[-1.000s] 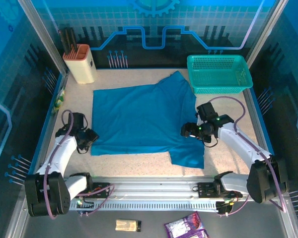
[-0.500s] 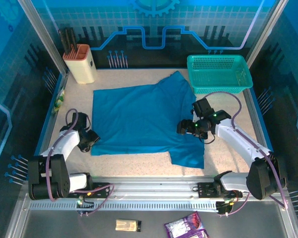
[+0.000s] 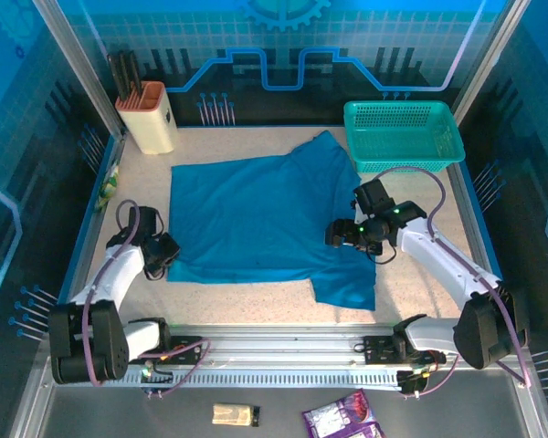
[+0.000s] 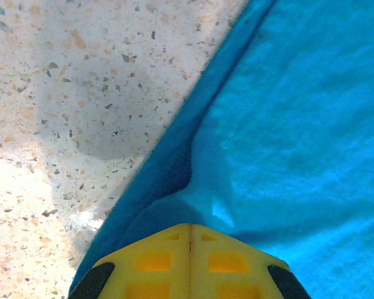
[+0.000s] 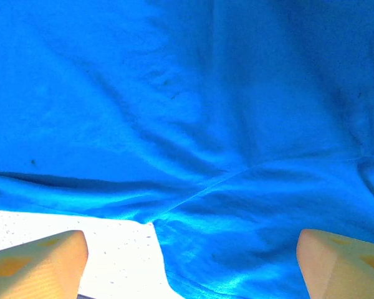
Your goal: Fold the inside-out t-shirt
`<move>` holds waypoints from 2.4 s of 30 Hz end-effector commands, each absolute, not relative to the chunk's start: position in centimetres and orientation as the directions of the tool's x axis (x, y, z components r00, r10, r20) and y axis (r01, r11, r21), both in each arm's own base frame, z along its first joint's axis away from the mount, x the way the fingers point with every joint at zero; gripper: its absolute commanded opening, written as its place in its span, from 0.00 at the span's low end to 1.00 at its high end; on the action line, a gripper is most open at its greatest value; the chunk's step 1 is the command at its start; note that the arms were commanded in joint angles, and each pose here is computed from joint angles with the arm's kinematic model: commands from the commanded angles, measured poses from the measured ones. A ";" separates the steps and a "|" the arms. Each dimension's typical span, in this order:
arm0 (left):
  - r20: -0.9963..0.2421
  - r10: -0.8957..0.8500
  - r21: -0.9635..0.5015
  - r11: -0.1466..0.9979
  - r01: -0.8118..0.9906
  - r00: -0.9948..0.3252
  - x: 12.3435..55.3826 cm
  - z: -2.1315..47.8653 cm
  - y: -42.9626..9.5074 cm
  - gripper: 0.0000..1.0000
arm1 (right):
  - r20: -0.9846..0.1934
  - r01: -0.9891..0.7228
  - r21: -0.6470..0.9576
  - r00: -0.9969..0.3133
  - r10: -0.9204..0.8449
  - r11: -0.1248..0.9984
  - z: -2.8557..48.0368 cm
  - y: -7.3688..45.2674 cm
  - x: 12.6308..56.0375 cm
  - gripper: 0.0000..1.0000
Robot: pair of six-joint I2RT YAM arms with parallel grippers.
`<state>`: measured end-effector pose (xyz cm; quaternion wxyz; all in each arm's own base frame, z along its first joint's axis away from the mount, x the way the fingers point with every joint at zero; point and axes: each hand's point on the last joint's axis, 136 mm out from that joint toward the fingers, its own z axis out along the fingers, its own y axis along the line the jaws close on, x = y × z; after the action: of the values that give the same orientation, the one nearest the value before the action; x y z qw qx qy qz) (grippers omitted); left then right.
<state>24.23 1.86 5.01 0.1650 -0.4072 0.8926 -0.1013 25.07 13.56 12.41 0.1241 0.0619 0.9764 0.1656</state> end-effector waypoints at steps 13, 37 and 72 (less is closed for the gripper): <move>-0.145 -0.952 -0.491 0.304 -0.816 -0.268 17.0 7.5 1.0 0.00 | -0.223 0.040 0.355 -0.966 0.127 0.934 13.4 14.3 24.5 0.87; -0.190 -0.978 -0.596 0.183 -0.781 -0.084 16.7 8.7 2.6 0.36 | -0.080 -0.131 0.476 -0.991 -0.106 0.870 9.2 21.5 21.6 0.80; 0.134 -0.905 -0.474 0.299 -0.828 -0.404 27.0 -0.1 0.7 0.36 | 0.206 -0.084 0.371 -0.964 -0.170 0.925 1.8 20.2 10.3 0.83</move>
<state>29.41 -0.83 1.73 0.0982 -0.5115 0.8006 -0.2964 12.94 21.28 2.58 -0.0677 -0.0733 0.9749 0.1992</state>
